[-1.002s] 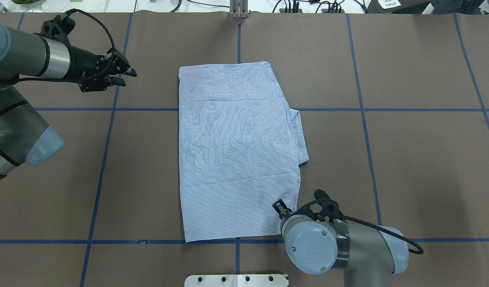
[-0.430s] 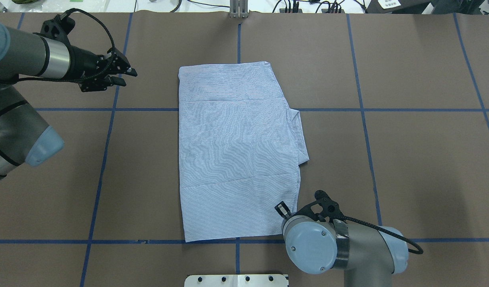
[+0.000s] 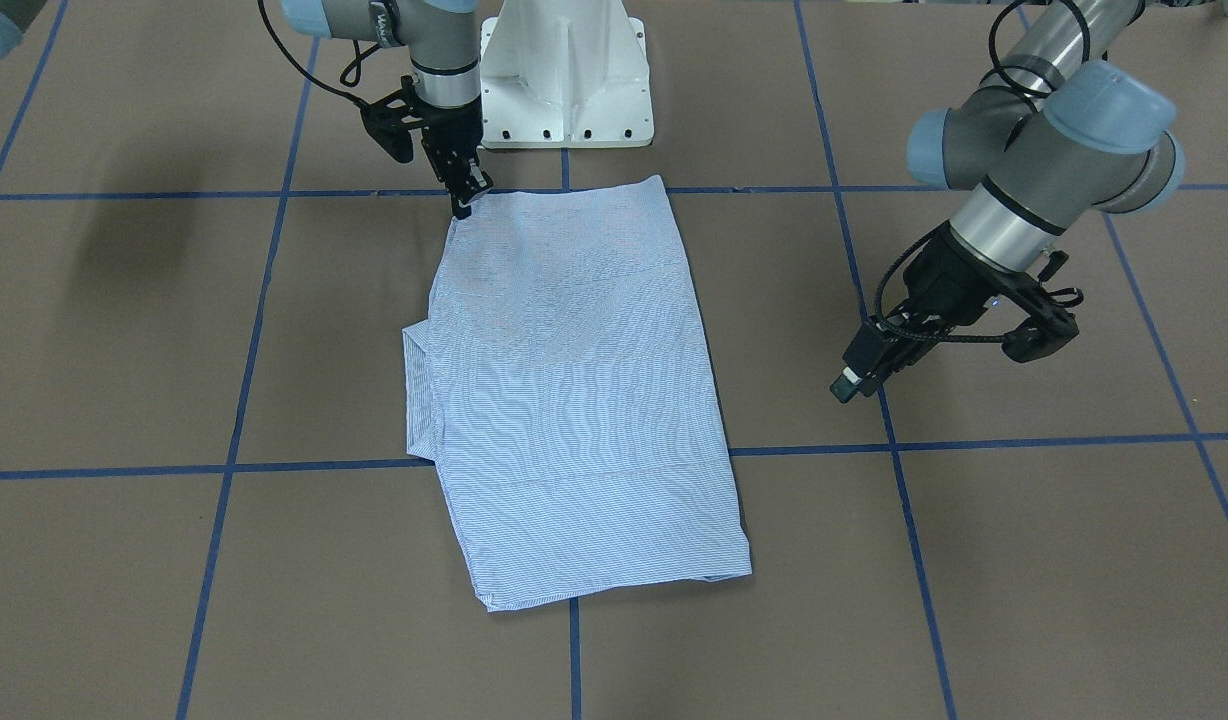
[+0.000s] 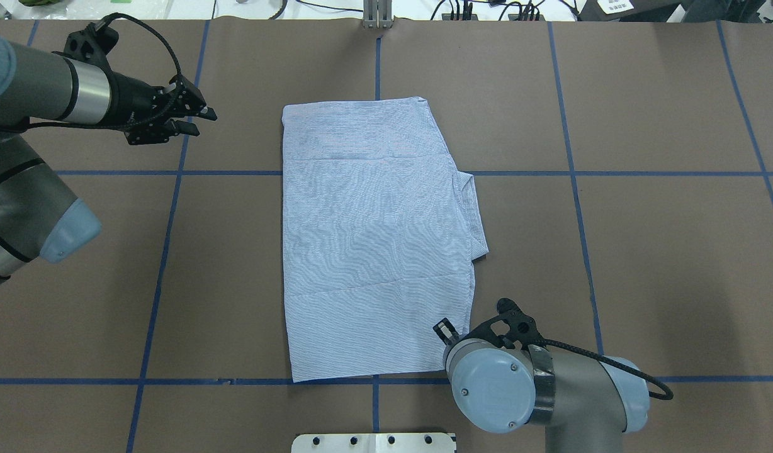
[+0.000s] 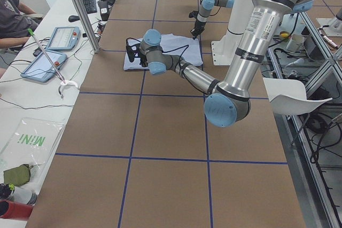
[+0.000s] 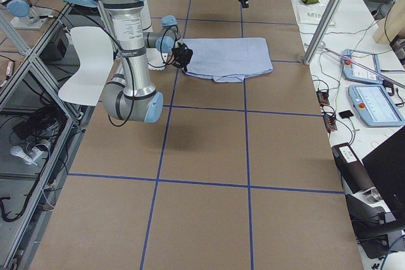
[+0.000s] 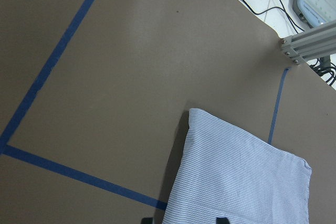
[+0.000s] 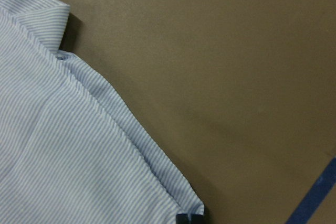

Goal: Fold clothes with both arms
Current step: 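Move the right gripper to the shirt corner nearest the robot, then lower the left gripper to the other near corner of the shirt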

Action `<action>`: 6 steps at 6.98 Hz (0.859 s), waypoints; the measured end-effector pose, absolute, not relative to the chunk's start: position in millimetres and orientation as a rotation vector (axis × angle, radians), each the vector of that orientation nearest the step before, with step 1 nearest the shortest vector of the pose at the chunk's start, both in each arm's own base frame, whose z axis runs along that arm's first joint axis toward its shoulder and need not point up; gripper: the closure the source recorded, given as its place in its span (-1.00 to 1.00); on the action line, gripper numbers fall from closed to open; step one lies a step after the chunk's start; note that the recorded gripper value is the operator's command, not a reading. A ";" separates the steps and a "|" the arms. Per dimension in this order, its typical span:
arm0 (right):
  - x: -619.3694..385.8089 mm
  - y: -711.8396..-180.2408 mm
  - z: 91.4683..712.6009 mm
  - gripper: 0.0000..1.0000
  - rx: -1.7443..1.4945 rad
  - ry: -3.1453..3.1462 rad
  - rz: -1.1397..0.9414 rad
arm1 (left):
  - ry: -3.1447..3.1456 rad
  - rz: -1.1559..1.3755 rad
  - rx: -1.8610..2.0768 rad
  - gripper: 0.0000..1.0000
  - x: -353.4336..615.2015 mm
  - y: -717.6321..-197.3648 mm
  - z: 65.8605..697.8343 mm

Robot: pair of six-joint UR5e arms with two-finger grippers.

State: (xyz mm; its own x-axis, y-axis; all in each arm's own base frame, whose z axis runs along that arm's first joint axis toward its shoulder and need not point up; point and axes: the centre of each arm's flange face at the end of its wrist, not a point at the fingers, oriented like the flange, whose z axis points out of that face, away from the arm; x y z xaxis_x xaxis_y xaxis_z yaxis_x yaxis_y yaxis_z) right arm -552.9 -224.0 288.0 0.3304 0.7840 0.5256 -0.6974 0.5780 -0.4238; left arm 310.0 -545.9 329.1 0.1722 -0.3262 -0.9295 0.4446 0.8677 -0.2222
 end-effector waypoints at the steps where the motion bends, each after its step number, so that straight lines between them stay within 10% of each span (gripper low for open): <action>1: -548.7 -224.8 284.5 1.00 -0.132 -0.770 0.973 | 1.287 -0.556 0.104 0.01 310.0 -544.9 329.6; 6: -530.8 -223.6 269.2 1.00 -0.134 -0.773 0.982 | 1.348 -0.714 -0.166 -0.01 404.6 -373.8 312.1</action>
